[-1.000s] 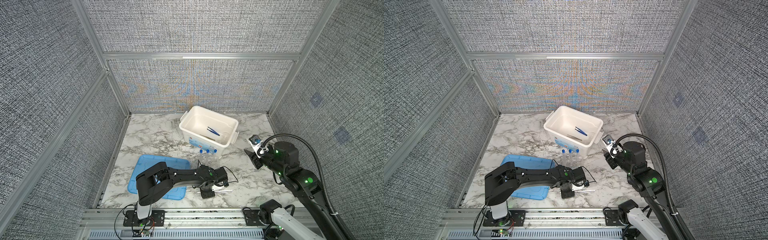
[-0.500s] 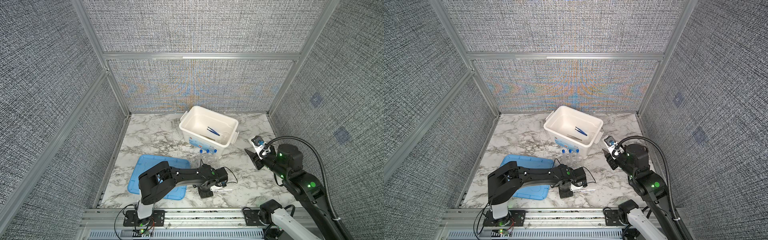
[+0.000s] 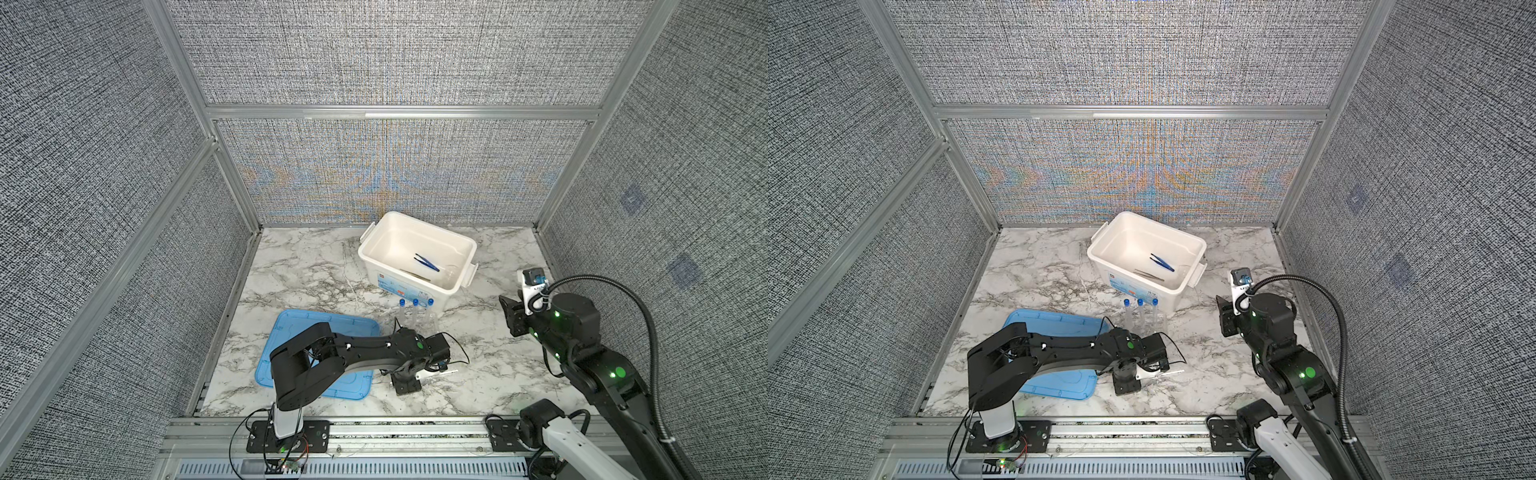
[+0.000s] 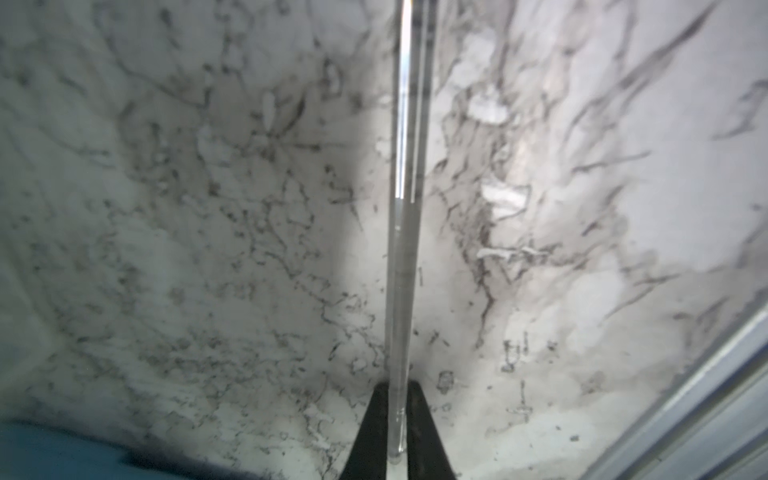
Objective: Organize the chemistry lab equipment
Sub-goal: 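Hold the glass rod in the left gripper while the right gripper moves aside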
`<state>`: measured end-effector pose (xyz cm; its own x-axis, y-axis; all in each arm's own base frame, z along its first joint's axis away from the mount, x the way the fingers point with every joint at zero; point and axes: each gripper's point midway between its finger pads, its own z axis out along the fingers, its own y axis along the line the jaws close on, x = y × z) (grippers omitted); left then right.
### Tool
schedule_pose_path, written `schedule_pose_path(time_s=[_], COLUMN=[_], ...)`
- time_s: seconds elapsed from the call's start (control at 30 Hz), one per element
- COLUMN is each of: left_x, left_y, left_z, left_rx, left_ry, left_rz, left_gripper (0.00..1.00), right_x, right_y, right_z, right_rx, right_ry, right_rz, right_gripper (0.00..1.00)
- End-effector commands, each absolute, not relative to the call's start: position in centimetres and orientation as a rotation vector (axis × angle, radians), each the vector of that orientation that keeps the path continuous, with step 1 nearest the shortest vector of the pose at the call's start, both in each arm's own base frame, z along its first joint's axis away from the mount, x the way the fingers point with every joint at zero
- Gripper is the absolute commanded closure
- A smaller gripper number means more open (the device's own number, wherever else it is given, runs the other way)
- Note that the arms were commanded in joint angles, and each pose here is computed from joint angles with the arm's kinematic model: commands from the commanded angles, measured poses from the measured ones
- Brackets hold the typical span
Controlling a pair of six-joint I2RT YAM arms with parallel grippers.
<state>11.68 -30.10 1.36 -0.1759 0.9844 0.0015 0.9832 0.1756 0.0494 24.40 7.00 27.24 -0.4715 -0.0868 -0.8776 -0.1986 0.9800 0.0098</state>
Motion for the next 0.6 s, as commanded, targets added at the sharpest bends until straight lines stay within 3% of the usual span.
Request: schedule_pose_path(time_s=[0.0, 0.13, 0.27, 0.57], left_x=[11.9, 12.0, 11.8, 11.7], left_y=[-30.2, -30.7, -31.1, -31.3], left_z=[1.8, 2.1, 1.9, 2.4], left_rx=[1.961, 1.932, 1.921, 1.915], left_ry=[2.393, 2.388, 2.384, 2.383], left_rz=[0.03, -0.038, -0.089, -0.125], left_gripper=[0.88, 0.88, 0.88, 0.89], right_x=[22.6, 19.8, 17.5, 16.2], right_y=[6.8, 10.9, 12.9, 16.3], right_z=[22.4, 16.4, 11.4, 8.9], right_rx=[0.216, 0.471, 0.599, 0.754], right_ry=[2.338, 2.567, 2.704, 2.874], right_rz=[0.296, 0.667, 0.834, 1.07], right_gripper=[0.53, 0.53, 0.53, 0.53])
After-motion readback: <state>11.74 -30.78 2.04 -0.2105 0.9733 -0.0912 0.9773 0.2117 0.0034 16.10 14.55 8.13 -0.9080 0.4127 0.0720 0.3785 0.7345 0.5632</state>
